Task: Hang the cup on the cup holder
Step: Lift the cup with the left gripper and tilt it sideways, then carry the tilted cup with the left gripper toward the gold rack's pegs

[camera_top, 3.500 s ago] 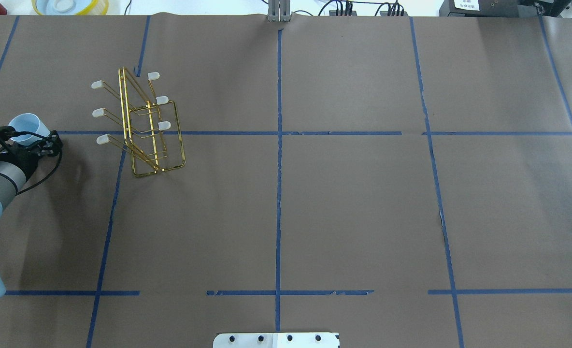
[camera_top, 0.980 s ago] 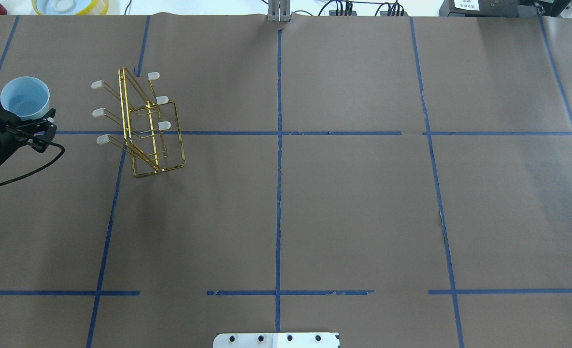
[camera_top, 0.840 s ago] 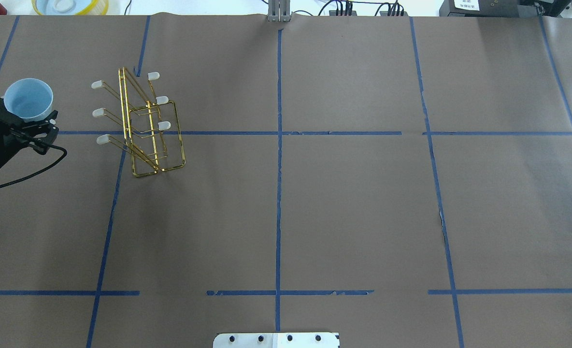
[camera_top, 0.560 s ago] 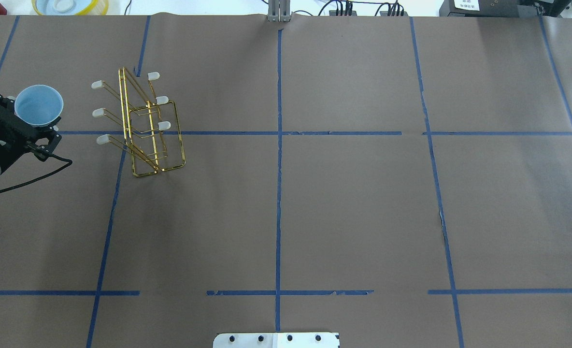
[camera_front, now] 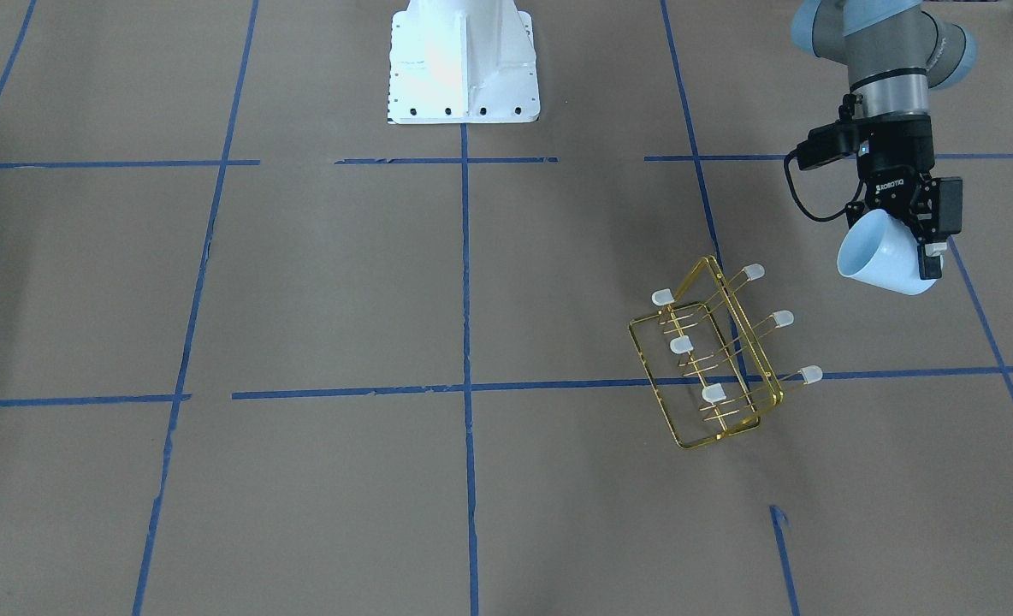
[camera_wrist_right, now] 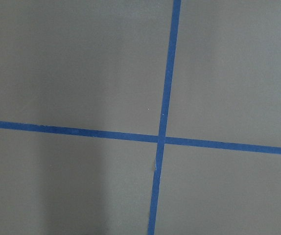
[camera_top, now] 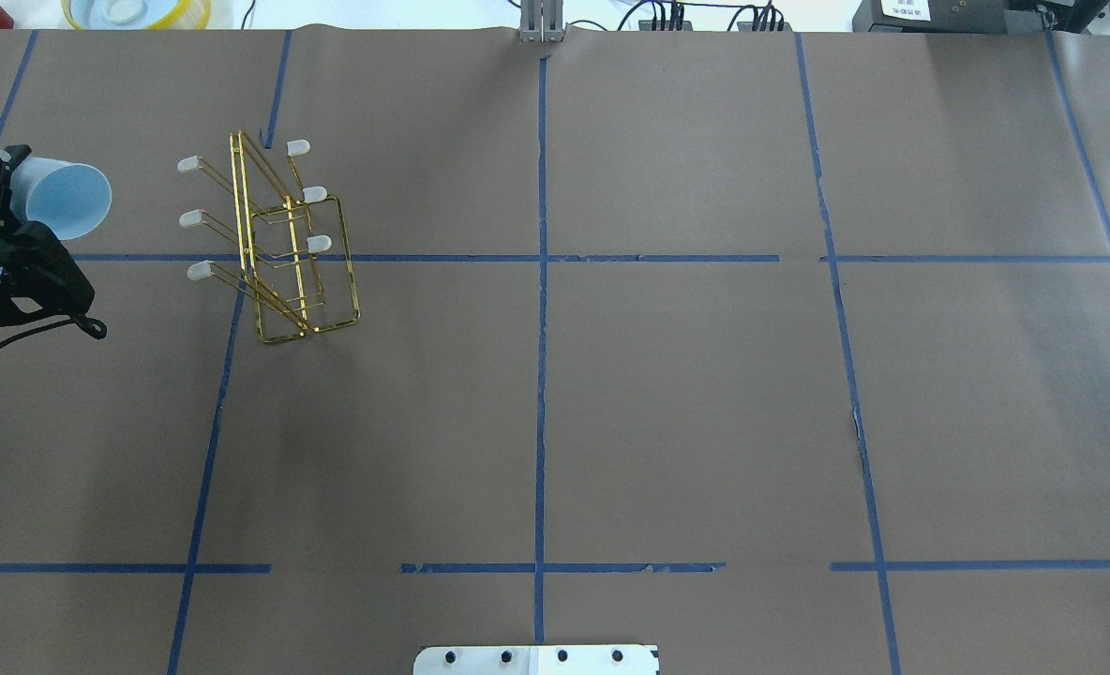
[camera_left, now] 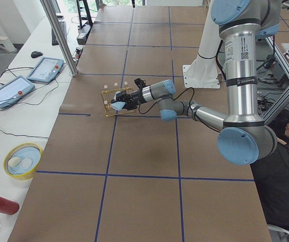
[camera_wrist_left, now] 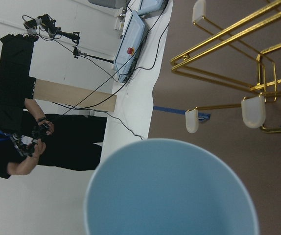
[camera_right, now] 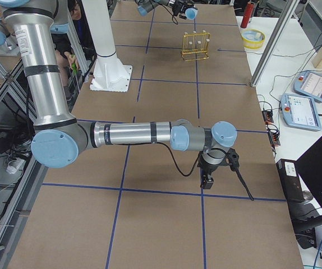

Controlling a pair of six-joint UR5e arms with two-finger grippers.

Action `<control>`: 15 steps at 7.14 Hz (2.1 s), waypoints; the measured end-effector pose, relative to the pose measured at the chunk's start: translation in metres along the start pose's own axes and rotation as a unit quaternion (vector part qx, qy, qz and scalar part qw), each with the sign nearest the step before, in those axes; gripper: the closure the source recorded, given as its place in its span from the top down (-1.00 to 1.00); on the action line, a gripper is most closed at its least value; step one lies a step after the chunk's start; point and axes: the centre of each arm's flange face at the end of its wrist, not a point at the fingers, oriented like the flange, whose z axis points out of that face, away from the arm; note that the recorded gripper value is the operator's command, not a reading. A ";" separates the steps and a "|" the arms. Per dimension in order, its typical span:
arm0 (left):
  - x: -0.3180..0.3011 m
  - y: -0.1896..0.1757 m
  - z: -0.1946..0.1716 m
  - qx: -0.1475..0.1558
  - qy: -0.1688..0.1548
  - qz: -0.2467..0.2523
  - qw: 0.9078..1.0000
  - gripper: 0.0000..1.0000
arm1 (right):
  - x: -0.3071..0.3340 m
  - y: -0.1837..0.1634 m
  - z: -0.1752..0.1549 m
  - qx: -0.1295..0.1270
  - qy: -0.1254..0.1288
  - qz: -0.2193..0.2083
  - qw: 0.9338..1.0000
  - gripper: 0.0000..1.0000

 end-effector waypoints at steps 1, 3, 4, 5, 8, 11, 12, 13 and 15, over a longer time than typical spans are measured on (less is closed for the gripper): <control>-0.005 0.000 -0.001 -0.020 -0.024 0.066 0.997 -1.00 | 0.000 0.000 0.000 0.000 0.000 0.000 1.000 1.00; -0.006 -0.003 -0.003 -0.072 -0.068 0.178 0.979 -1.00 | 0.000 0.000 0.000 0.000 0.000 0.000 1.000 1.00; -0.003 -0.005 -0.005 -0.102 -0.087 0.220 0.966 -1.00 | 0.000 0.000 0.000 0.000 0.000 0.000 1.000 1.00; 0.001 -0.010 -0.007 -0.131 -0.104 0.257 0.952 -1.00 | 0.000 0.000 0.000 0.000 0.000 0.000 1.000 1.00; 0.022 -0.034 -0.011 -0.183 -0.146 0.328 0.915 -1.00 | 0.000 0.000 0.000 0.000 0.000 0.000 1.000 1.00; 0.050 -0.064 -0.007 -0.200 -0.178 0.369 0.890 -1.00 | 0.000 0.000 0.000 0.000 0.000 0.000 1.000 1.00; 0.060 -0.073 -0.005 -0.201 -0.184 0.375 0.886 -1.00 | 0.000 0.000 0.000 0.000 0.000 0.000 1.000 1.00; 0.069 -0.078 -0.005 -0.200 -0.188 0.381 0.883 -1.00 | 0.000 0.000 0.000 0.000 0.000 0.000 1.000 1.00; 0.085 -0.087 0.002 -0.203 -0.194 0.391 0.876 -1.00 | 0.000 0.000 0.000 0.000 0.000 0.000 1.000 1.00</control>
